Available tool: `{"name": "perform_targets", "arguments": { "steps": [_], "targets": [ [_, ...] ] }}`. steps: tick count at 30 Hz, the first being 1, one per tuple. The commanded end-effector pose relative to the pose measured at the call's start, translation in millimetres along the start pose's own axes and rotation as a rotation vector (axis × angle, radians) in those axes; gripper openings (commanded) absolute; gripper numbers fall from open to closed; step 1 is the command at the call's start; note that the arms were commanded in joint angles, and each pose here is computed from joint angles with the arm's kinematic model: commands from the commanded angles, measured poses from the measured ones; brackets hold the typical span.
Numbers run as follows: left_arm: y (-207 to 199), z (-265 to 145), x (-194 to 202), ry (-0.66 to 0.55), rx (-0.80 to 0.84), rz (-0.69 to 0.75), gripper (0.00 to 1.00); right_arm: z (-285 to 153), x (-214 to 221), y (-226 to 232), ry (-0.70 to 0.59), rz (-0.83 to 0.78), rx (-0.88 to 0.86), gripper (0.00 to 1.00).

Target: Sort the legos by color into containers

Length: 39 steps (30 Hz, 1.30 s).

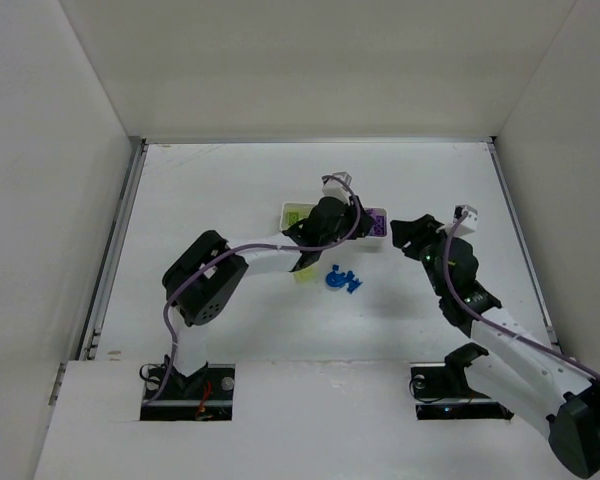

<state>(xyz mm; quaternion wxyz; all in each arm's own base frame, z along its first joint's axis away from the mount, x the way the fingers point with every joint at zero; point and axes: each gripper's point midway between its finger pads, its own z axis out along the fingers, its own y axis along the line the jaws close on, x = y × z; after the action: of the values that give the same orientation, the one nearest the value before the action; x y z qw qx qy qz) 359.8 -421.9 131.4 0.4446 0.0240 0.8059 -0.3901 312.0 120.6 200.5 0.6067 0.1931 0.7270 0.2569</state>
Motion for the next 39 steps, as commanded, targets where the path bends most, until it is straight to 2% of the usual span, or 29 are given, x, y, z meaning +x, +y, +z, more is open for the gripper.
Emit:
{"name": "perform_targets", "arguments": {
  "steps": [1, 8, 15, 18, 21, 27, 30, 32, 34, 39],
  "targets": [
    [4.6, 10.6, -8.1, -0.004, -0.071, 0.127, 0.26, -1.4, -9.7, -1.4, -0.043, 0.025, 0.002, 0.57],
    [17.6, 27.9, -5.8, 0.004, -0.135, 0.198, 0.3, -4.4, -16.4, -7.7, -0.07, 0.041, 0.019, 0.57],
    [6.4, 25.5, -9.9, -0.002, -0.118, 0.251, 0.55, -4.2, -16.9, -11.3, -0.072, 0.053, 0.022, 0.58],
    [-3.0, 18.0, -16.4, -0.018, -0.098, 0.257, 0.6, -1.7, -15.6, -10.6, -0.066, 0.043, 0.026, 0.58],
    [-11.2, 2.0, -30.2, -0.047, -0.082, 0.251, 0.61, 0.5, -13.1, -8.0, -0.056, 0.032, 0.019, 0.55],
    [-2.2, -56.3, -73.0, -0.159, -0.069, 0.148, 0.55, 1.4, 3.7, 23.3, 0.011, -0.032, -0.085, 0.35],
    [7.5, -93.3, -90.4, -0.218, -0.072, 0.118, 0.53, 3.4, 24.2, 42.6, 0.08, -0.095, -0.128, 0.32],
    [19.0, -116.0, -93.0, -0.243, -0.087, 0.103, 0.51, 3.6, 48.4, 59.4, 0.15, -0.17, -0.174, 0.34],
    [34.2, -137.5, -90.3, -0.259, -0.111, 0.081, 0.49, 4.3, 76.3, 74.0, 0.23, -0.24, -0.219, 0.41],
    [81.4, -177.5, -67.3, -0.266, -0.195, 0.017, 0.48, -1.7, 147.6, 100.3, 0.452, -0.426, -0.334, 0.71]
  ]
}}
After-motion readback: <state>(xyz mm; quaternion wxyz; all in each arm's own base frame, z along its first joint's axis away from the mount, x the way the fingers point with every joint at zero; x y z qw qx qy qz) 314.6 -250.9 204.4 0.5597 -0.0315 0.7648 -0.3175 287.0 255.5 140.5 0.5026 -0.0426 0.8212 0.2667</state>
